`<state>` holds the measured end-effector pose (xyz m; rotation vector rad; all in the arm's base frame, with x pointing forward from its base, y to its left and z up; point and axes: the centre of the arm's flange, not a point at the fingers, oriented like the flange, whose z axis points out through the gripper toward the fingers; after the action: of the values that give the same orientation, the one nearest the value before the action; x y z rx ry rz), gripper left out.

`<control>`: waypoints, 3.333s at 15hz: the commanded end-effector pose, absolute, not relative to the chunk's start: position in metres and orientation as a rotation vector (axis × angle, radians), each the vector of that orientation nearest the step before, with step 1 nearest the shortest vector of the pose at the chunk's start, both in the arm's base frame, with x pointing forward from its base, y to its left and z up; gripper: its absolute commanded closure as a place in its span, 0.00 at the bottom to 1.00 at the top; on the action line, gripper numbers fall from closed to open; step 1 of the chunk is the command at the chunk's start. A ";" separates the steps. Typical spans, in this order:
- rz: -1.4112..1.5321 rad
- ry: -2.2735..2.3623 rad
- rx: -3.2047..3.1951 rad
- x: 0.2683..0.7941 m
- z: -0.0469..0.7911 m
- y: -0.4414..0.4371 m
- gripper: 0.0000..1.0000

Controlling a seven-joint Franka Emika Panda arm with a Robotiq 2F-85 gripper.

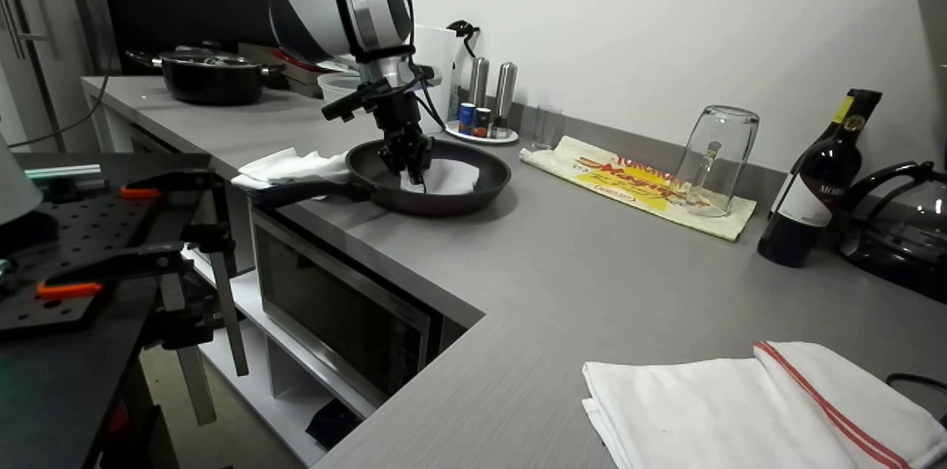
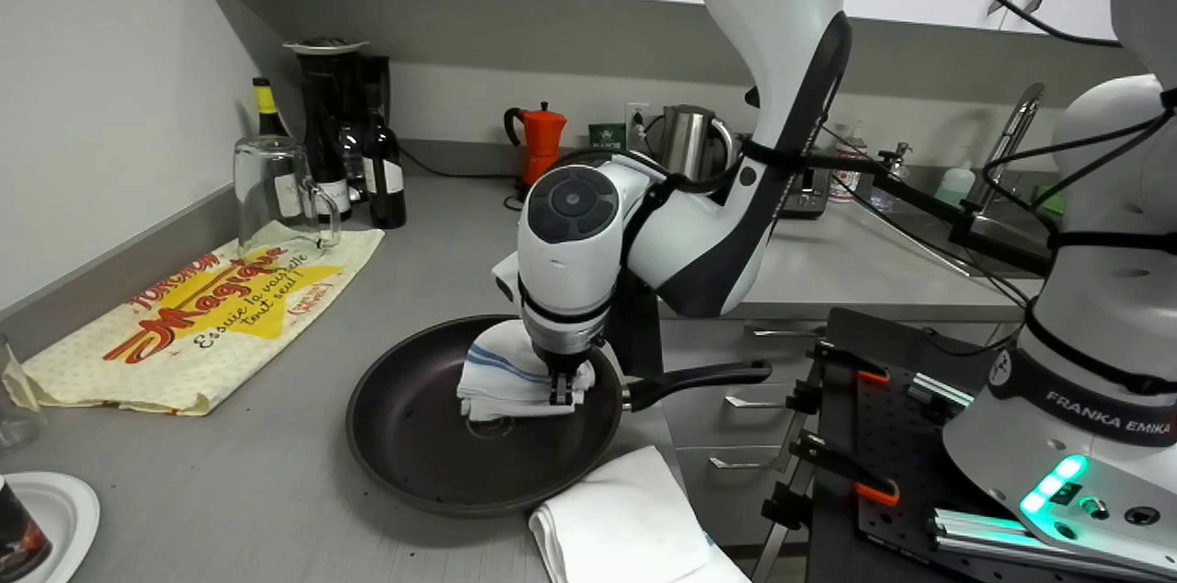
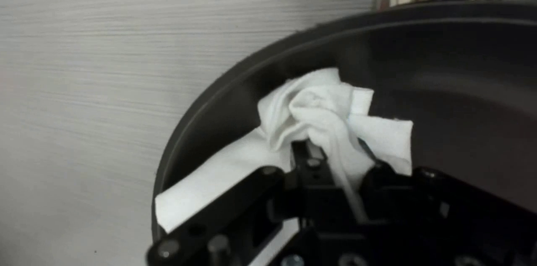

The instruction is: Use the towel to wipe the pan.

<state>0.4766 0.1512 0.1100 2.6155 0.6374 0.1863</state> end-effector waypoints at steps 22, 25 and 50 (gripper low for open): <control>-0.349 0.236 3.238 0.489 0.176 0.281 0.97; -0.296 0.265 3.300 0.508 0.220 0.297 0.97; -0.218 0.839 3.265 0.381 0.202 0.416 0.97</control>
<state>0.3826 0.4051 0.2112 3.2346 0.8062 -0.2650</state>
